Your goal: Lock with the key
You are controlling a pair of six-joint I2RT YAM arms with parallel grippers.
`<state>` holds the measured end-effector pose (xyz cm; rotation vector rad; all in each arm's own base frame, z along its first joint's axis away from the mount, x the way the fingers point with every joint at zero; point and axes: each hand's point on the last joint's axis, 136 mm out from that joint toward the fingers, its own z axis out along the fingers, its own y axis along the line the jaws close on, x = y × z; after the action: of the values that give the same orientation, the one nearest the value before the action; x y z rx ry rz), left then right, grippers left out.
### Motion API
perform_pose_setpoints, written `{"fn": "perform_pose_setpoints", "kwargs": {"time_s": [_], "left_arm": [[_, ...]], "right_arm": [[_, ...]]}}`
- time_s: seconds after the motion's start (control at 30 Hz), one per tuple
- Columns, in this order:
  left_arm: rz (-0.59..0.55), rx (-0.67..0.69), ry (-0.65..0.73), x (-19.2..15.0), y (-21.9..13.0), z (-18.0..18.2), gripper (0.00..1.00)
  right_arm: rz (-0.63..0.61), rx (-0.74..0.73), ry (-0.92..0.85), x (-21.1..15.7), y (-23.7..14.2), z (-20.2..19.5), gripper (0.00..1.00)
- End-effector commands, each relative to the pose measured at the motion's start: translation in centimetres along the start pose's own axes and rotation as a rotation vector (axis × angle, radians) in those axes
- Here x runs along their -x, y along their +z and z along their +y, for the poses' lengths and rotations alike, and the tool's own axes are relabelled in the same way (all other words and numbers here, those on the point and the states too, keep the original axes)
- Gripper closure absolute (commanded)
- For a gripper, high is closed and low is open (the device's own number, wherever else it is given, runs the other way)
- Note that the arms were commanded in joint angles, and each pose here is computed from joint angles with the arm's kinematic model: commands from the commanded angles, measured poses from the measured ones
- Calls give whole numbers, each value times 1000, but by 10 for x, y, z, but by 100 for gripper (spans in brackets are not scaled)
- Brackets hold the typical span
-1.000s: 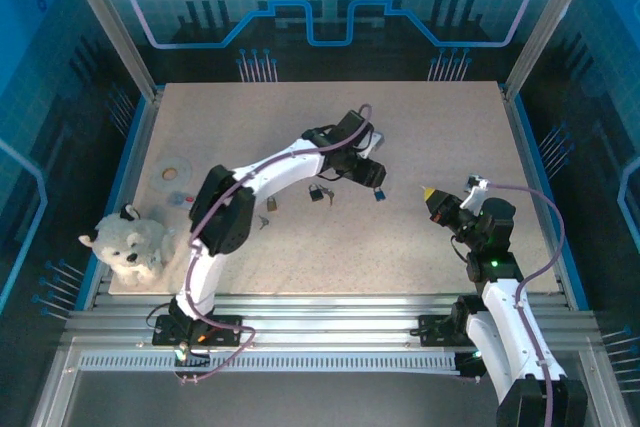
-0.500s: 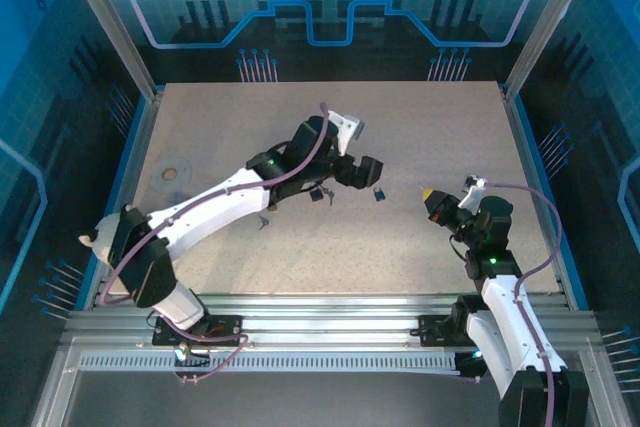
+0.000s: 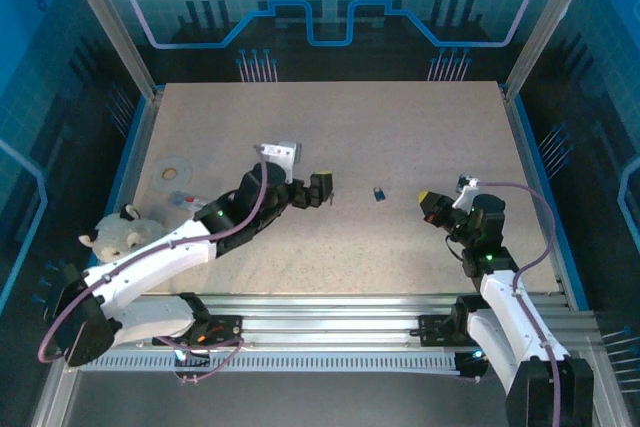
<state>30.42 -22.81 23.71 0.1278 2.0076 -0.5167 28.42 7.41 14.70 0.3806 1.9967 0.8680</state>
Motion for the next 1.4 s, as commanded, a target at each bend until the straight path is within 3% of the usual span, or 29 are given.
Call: {"fn": "perform_pose_setpoints", "kwargs": {"time_s": [0.0,0.6,1.37], "left_arm": [[-110,68,-64,9,-11,20,1],[-113,114,-75,-32,-12,49,1],[-161,122,-34,-41,-15,60,1]], "right_arm": [[-14,-14,-50,4,4,2,100],[67,-118,-118,-8,28,-9,100],[148,-270,-143,-13,53,-27,100]]}}
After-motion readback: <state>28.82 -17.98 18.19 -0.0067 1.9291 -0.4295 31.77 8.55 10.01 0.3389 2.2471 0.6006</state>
